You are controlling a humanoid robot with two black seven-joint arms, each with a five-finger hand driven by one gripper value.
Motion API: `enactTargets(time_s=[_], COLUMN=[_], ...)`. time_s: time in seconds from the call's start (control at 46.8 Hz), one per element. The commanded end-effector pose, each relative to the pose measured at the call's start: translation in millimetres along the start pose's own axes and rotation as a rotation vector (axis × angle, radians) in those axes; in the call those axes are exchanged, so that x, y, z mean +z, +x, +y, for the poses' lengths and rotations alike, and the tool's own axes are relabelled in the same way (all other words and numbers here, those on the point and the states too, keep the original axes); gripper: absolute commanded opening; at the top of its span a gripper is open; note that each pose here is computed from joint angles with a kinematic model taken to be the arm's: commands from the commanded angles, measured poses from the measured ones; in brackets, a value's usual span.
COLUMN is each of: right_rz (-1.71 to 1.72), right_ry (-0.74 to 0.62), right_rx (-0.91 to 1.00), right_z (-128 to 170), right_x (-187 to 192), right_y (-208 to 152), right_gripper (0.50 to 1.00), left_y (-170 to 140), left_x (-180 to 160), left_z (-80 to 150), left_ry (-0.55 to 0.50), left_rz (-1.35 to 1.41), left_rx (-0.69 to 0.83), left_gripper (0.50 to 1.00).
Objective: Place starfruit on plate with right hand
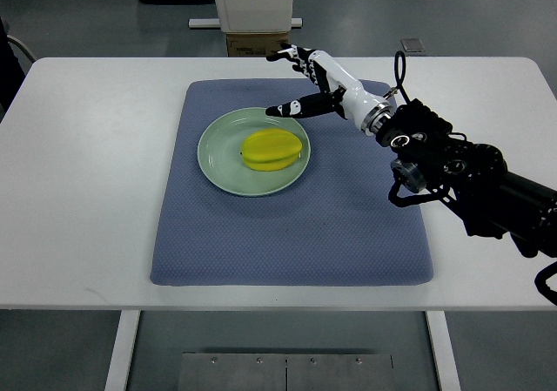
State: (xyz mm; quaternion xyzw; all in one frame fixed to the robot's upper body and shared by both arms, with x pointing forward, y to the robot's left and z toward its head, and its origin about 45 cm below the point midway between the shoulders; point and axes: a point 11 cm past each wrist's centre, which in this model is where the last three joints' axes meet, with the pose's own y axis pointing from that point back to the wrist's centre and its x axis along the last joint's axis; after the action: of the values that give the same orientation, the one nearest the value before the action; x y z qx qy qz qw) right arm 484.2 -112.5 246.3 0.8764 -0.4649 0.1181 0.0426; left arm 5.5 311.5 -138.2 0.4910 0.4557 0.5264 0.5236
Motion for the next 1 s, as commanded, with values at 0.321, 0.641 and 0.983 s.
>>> enactTargets(time_s=[0.321, 0.641, 0.983], right_rz=[-0.283, -0.546, -0.648], right_ry=[0.016, 0.018, -0.031], right_rx=[0.313, 0.441, 0.531], right_z=[42.1, 77.2, 106.1], right_x=[27.1, 57.3, 94.3], right_y=[77.6, 106.1, 104.6], right_gripper=[1.0, 1.0, 1.0], left_y=[-0.1, -0.1, -0.1], left_x=[0.2, 0.2, 0.2], left_z=[0.0, 0.0, 0.0], left_ry=[0.0, 0.0, 0.0], left_rz=[-0.001, -0.001, 0.001], left_rx=[0.0, 0.0, 0.0], left_gripper=[1.0, 1.0, 1.0])
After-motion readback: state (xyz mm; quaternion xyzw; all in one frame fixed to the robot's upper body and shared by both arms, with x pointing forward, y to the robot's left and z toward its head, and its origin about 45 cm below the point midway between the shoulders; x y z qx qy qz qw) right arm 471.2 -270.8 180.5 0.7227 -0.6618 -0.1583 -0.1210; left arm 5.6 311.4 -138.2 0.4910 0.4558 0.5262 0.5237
